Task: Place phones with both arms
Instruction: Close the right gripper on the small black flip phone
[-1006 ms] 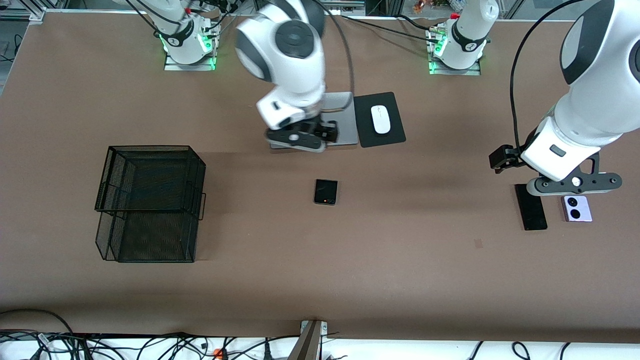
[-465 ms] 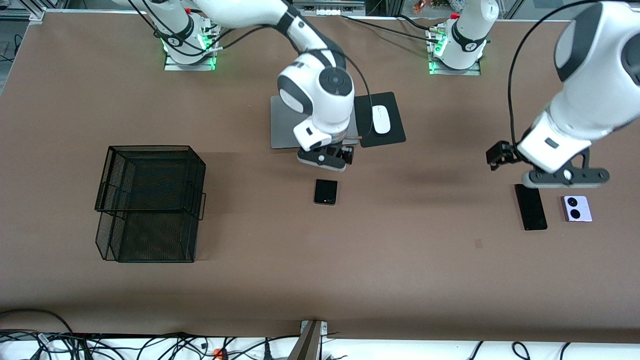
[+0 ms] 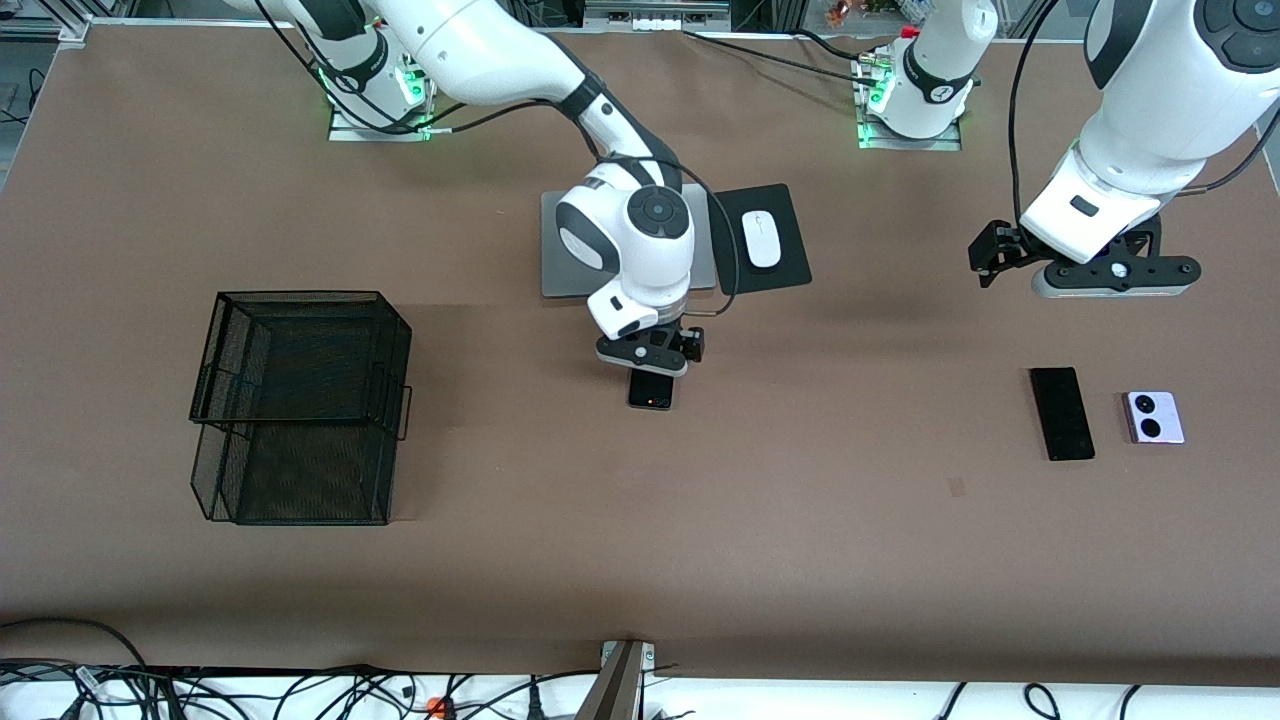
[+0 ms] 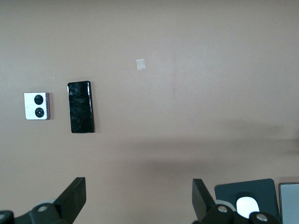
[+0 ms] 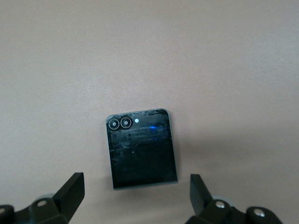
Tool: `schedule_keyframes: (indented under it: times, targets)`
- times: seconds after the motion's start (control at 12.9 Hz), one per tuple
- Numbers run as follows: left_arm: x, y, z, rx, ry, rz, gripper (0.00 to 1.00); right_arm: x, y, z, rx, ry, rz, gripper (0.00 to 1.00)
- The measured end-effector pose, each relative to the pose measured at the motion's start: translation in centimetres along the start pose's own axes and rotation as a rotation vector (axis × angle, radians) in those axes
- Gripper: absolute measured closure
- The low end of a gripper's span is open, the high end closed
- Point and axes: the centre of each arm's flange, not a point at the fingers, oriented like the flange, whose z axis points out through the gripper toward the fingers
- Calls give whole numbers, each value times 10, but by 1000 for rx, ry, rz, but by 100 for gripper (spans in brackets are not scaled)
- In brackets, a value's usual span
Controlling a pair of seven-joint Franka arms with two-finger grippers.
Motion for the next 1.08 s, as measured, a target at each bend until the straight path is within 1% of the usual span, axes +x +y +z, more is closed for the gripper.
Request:
schedule_keyframes:
  times: [0.54, 0.85, 1.08]
  targets:
    - [0, -3, 0, 2, -7, -5, 0, -1, 5, 39, 14, 15, -16, 0]
    - [0, -4, -9, 2, -7, -7, 0, -4, 7, 53, 7, 11, -23, 0]
    - [0, -4, -10, 0, -9, -8, 0, -6, 8, 60, 14, 16, -32, 0]
